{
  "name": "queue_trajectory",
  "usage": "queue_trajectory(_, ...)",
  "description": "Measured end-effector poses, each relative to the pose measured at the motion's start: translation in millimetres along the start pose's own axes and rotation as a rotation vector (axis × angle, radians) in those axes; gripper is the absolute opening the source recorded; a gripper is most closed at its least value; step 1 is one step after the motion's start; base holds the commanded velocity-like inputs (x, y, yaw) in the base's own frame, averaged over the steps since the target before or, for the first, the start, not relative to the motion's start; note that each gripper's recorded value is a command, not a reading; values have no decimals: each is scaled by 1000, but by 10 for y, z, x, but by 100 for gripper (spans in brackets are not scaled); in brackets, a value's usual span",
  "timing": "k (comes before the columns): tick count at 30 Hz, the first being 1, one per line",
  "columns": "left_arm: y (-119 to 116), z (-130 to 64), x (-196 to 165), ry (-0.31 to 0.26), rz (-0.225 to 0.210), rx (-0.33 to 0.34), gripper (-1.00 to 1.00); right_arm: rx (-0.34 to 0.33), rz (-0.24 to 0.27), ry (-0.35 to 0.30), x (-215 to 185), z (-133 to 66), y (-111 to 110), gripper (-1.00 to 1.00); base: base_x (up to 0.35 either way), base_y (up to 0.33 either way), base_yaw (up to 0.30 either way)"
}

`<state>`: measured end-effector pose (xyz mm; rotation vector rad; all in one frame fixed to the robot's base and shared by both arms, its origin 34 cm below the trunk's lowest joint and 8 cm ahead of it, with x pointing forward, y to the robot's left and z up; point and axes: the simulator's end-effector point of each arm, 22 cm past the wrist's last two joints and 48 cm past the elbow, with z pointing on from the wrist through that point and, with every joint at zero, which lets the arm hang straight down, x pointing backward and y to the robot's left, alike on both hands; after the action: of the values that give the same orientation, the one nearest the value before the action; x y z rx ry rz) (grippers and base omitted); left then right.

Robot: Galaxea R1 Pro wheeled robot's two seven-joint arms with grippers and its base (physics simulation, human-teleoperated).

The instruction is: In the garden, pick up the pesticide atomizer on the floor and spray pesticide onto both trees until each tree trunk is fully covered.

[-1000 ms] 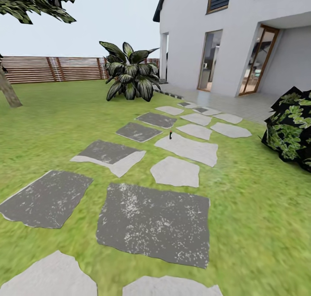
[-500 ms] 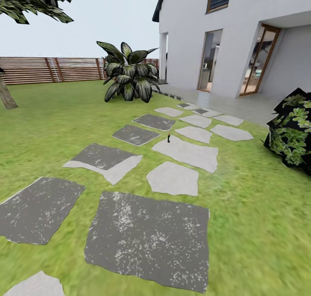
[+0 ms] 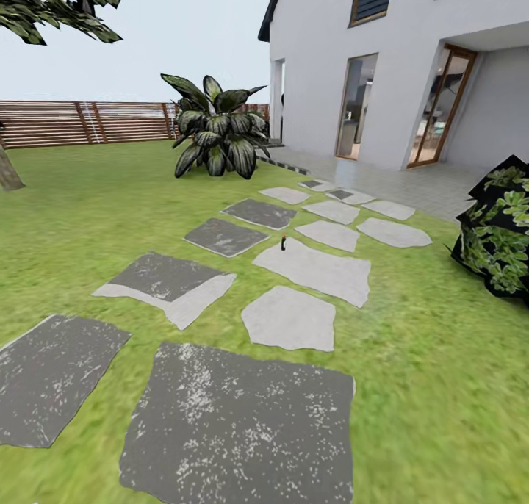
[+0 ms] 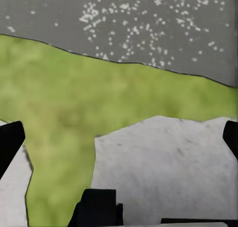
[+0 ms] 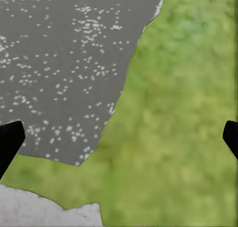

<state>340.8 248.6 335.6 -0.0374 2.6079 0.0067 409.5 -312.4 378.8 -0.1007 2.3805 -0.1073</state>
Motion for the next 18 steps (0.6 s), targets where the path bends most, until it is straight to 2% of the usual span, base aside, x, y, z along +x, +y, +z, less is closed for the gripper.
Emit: queue_trajectory(18, 0, 0, 0, 0, 0, 0, 100, 1, 1, 0, 2, 0, -3, 100, 306, -133, 0)
